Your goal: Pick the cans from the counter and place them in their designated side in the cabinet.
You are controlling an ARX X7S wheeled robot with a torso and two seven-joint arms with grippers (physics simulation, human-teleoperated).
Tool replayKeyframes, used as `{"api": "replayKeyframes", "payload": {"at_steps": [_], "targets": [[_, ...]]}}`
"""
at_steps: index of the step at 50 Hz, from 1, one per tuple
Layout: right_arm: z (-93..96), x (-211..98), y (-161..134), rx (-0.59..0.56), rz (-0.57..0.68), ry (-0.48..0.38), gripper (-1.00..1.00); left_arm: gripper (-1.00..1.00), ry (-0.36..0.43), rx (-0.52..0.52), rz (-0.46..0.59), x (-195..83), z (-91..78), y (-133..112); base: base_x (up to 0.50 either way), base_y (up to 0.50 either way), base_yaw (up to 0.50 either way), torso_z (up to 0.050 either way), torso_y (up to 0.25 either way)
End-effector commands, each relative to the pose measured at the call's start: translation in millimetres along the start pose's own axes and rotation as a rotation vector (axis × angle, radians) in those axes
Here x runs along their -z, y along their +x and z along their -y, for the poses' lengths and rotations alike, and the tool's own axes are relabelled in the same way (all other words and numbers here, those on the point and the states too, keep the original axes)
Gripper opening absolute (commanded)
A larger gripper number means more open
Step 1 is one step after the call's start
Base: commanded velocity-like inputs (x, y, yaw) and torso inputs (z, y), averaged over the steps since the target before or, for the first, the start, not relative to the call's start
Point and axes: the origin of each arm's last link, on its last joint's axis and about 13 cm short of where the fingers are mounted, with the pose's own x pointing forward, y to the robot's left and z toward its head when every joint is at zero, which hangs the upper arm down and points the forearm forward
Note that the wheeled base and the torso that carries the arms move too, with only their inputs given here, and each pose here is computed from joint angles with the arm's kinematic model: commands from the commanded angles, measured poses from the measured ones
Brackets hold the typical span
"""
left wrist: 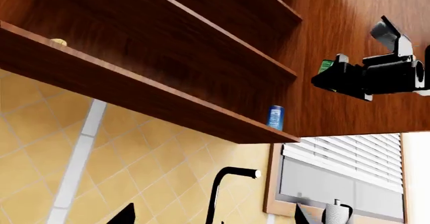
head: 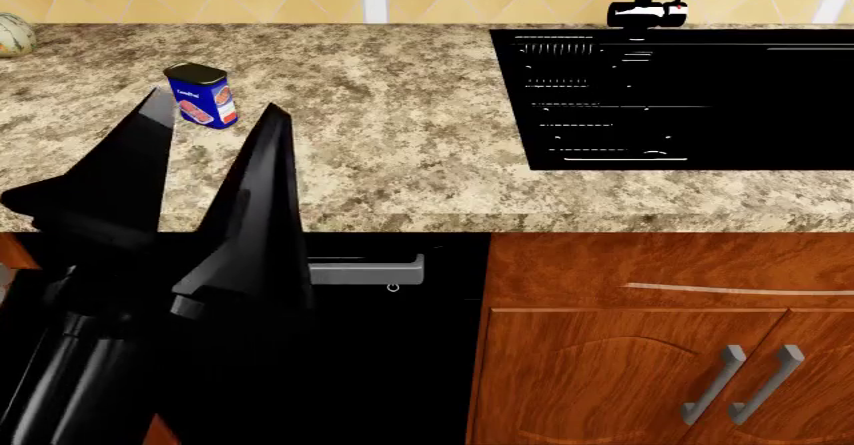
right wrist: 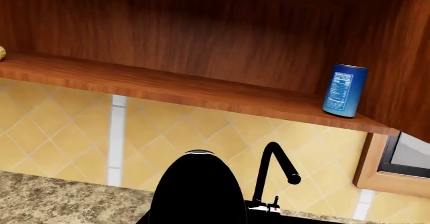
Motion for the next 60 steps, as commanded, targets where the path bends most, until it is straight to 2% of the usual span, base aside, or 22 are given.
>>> {"api": "replayKeyframes", "payload": {"at_steps": [1,26,32,37,60], "targets": [[-0.5,-5,-4,0.013,0.015,-0.017,-1.00,1.00,0.004,0.023,0.025,-15,7.6,1,0.00,0.00,0.00,0.000,0.000],[-0.5,-5,-4,0.013,0.015,-0.017,-1.00,1.00,-0.016,0.024,0.007,-13,10.5,-6,0.21,-0.02,0.00,0.000,0.001],[-0.5,-5,-4,0.013,0.015,-0.017,-1.00,1.00,0.055,0.018,0.041,-12,10.1,-7,0.24,-0.16,0.00,0.000,0.002],[-0.5,-5,-4,0.013,0.015,-0.017,-1.00,1.00,0.084,0.036,0.058,-10,10.4,-8,0.15,-0.03,0.00,0.049,0.000],[-0.5,-5,-4,0.013,0.015,-0.017,-1.00,1.00,0.091,0.042,0.074,-8,10.0,-10,0.10,-0.07,0.00,0.050,0.000]]}}
